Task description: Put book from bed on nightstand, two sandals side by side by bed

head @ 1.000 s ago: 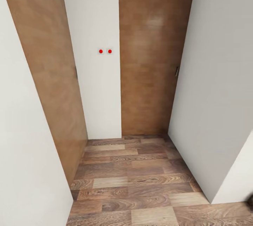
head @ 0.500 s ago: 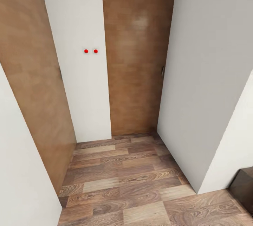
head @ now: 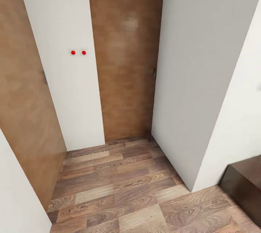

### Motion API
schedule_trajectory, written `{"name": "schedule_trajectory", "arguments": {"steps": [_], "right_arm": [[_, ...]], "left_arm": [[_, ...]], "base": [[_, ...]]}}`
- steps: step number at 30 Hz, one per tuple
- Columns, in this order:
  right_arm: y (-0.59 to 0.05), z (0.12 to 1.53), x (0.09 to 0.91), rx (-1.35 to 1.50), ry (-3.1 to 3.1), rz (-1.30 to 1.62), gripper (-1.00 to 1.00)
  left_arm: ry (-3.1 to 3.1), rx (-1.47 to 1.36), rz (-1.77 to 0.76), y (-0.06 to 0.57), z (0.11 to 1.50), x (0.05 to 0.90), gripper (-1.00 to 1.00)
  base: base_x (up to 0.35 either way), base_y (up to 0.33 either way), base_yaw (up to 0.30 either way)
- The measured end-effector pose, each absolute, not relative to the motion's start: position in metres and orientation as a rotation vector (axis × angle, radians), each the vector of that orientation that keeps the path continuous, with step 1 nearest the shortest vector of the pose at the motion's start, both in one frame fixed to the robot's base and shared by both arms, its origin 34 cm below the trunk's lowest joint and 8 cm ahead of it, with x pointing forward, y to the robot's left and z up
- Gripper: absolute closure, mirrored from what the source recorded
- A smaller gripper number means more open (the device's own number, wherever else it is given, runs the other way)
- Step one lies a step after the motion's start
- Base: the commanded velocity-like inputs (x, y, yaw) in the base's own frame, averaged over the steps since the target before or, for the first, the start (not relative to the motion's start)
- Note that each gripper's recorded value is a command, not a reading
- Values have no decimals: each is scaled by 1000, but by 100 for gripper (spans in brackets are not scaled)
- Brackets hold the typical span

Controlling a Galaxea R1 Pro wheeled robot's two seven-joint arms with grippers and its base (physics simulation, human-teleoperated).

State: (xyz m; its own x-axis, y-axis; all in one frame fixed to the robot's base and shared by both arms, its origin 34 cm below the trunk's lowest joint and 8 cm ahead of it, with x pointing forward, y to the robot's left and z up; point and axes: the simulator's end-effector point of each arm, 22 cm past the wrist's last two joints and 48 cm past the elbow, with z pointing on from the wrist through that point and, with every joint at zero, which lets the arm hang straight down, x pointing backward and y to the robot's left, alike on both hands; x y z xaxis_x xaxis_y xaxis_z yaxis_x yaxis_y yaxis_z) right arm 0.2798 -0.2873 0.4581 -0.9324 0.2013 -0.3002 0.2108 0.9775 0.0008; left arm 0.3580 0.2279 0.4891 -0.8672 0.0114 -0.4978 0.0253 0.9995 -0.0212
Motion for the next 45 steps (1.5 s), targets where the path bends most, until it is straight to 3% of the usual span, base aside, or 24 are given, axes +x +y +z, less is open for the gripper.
{"name": "schedule_trajectory", "arguments": {"steps": [45], "right_arm": [[-286, 458, 280, 300, 2822, -43, -100]], "left_arm": [[2620, 26, -37, 228, 489, 358, -100]], "base": [[19, 4, -226]]}}
